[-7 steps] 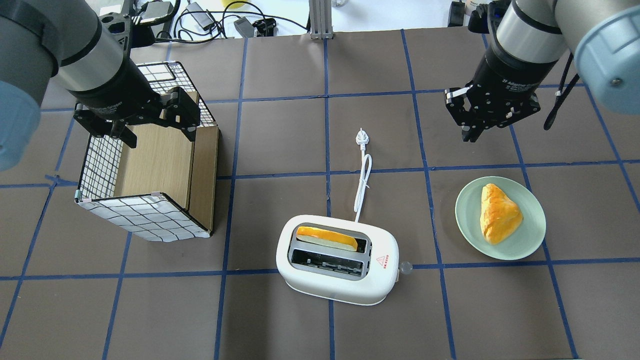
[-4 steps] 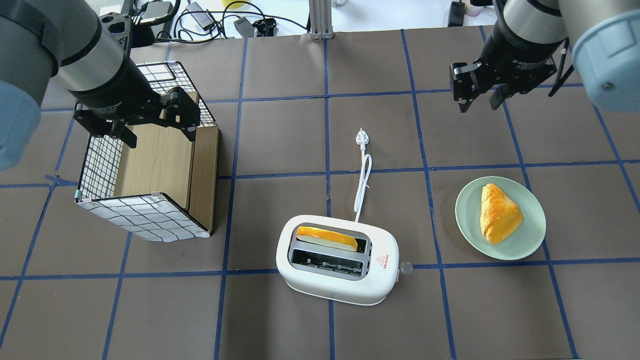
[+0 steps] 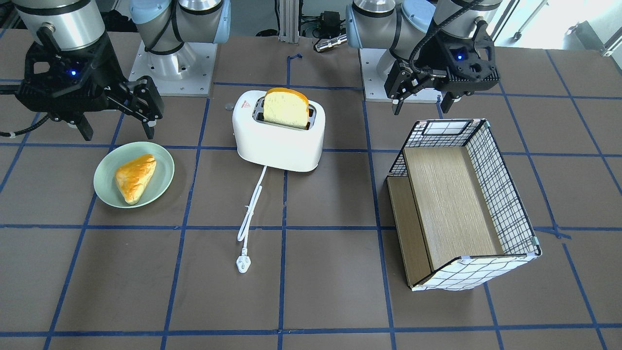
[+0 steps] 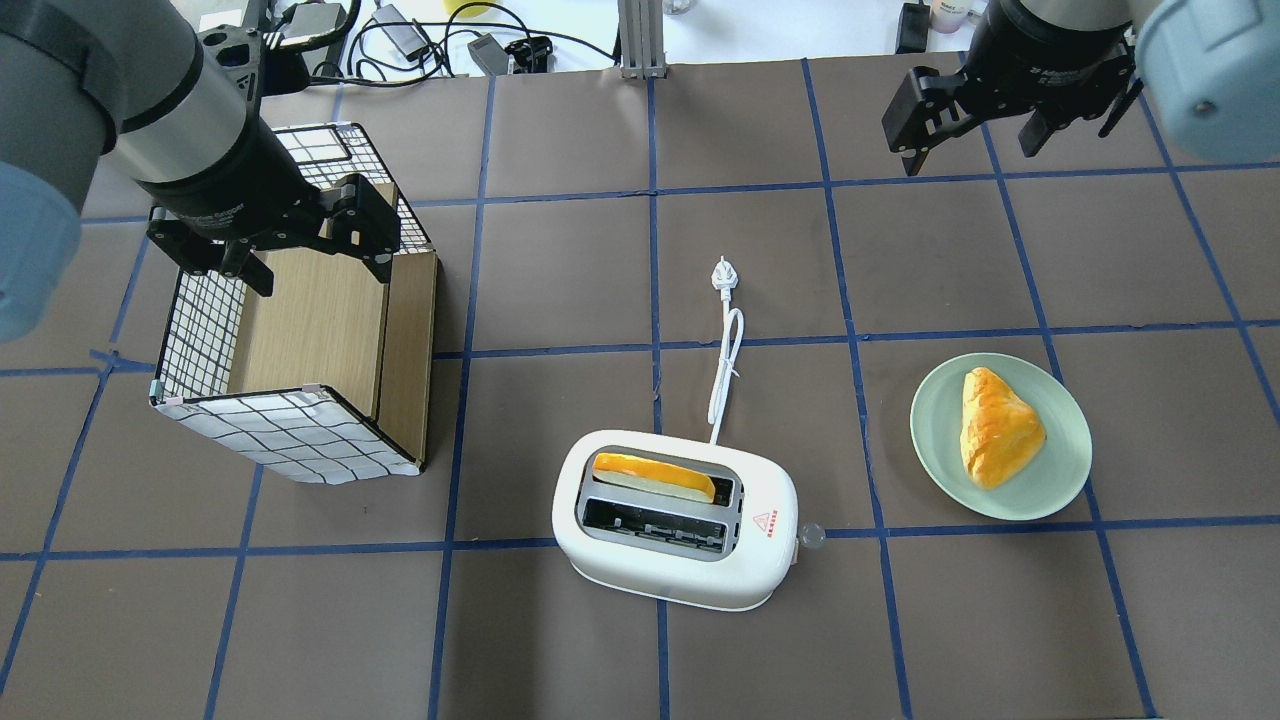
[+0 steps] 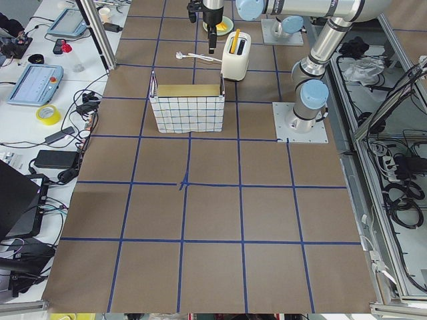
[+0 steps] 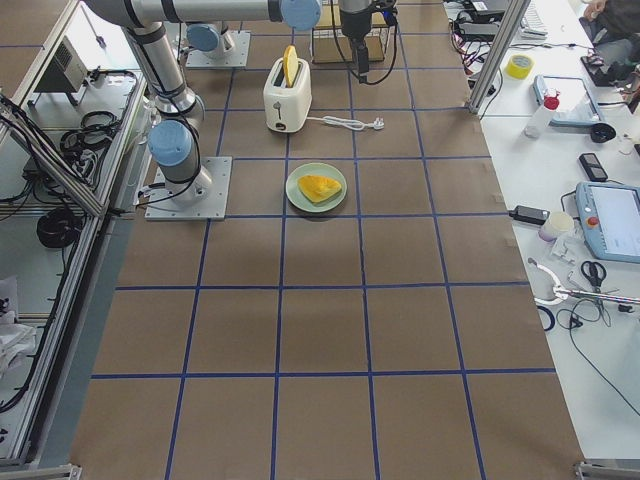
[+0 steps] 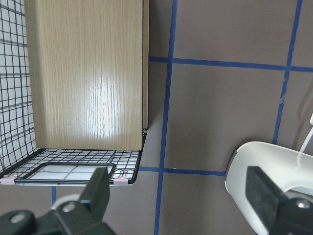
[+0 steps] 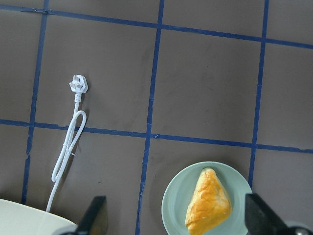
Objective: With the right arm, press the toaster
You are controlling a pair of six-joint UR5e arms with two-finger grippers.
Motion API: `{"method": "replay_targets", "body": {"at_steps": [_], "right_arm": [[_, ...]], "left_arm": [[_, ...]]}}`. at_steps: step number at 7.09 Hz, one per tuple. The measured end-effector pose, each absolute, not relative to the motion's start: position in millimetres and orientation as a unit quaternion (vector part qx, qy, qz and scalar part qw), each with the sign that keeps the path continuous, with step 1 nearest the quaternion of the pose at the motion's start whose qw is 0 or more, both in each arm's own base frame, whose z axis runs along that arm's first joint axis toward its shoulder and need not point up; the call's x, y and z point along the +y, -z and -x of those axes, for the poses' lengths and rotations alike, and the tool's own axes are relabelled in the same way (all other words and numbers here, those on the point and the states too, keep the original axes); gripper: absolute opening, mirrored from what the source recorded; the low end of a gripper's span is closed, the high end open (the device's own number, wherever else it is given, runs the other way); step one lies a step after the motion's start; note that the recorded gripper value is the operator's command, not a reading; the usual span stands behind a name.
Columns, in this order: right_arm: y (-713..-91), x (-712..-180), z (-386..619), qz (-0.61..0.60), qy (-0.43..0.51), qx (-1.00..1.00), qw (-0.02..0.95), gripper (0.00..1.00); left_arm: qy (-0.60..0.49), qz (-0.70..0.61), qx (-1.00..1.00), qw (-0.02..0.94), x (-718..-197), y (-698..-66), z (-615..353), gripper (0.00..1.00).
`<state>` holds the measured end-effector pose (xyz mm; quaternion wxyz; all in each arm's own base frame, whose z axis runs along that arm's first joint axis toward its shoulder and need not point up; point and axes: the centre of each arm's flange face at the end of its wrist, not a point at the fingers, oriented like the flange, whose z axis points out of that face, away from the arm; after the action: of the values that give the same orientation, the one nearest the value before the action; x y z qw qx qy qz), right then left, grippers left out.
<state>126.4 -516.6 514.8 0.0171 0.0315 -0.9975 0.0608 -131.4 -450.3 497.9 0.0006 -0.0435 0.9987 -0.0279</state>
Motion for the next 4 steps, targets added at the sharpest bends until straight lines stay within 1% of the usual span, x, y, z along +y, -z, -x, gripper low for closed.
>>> {"method": "replay_targets", "body": {"at_steps": [1, 4], "right_arm": [[-514.2, -520.7, -128.9, -0.016, -0.047, -0.999, 0.003, 1.00], [-504.9, -514.3, -127.9, -0.054, -0.033, -0.998, 0.000, 1.00]], "left_arm": [[0.028, 0.044, 0.999, 0.001, -450.3, -497.9, 131.4, 1.00], [0.028, 0.043, 0.999, 0.001, -450.3, -497.9, 131.4, 1.00]]}}
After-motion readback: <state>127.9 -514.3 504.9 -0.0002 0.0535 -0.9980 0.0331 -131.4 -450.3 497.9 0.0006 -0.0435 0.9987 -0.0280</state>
